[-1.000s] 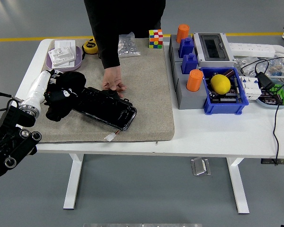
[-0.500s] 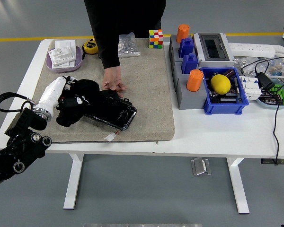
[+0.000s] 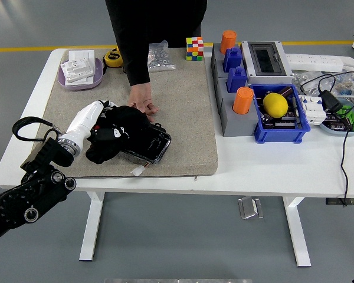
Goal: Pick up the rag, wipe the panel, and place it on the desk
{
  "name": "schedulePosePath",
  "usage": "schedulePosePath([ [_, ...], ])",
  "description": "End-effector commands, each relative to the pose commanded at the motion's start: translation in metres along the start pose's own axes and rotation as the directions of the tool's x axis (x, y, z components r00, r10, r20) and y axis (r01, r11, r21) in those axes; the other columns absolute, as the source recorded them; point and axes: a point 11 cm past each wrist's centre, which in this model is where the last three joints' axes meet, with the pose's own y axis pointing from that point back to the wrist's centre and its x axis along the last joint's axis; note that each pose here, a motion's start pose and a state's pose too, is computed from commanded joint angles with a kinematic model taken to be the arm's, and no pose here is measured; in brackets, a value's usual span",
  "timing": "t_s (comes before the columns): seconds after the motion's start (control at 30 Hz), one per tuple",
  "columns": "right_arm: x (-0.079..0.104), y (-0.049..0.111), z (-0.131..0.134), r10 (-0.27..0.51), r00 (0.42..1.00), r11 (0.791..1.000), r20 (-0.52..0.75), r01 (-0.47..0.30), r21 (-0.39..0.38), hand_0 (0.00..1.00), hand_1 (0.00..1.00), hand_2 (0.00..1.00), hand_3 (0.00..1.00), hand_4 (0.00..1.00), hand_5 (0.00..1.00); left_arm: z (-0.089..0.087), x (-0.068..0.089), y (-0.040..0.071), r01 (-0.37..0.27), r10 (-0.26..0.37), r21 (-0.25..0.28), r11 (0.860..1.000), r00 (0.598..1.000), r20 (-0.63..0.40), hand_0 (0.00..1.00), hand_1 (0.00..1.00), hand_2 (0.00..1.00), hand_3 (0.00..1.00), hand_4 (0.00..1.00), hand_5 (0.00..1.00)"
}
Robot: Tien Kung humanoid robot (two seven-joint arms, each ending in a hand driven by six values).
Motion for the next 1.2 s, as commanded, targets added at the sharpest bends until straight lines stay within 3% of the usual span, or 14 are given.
schedulePosePath([
  [0.33,0.004,0.001,-0.001,0.003,1.0,1.0,0.002,-0.003,-0.002,0.717,0.594,0.661,0.575,0.973,0.53,0.03,-0.018,0.005,0.092,-0.094,-0.071,0.993,0.995,-0.023,0.271,0.302,0.52,0.367,0.253,0.002],
  [0.67,0.006,0.001,-0.002,0.003,1.0,1.0,0.0,-0.003,-0.001,0.717,0.594,0.661,0.575,0.973,0.528,0.045,-0.034,0.01,0.157,-0.159,-0.093,0.983,0.987,-0.011,0.27,0.303,0.519,0.372,0.26,0.002],
  [1.2,0.006,0.001,-0.002,0.003,1.0,1.0,-0.001,-0.003,-0.004,0.717,0.594,0.66,0.575,0.973,0.526,0.053,-0.039,0.012,0.169,-0.173,-0.105,0.98,0.985,-0.027,0.269,0.304,0.52,0.377,0.268,0.002],
])
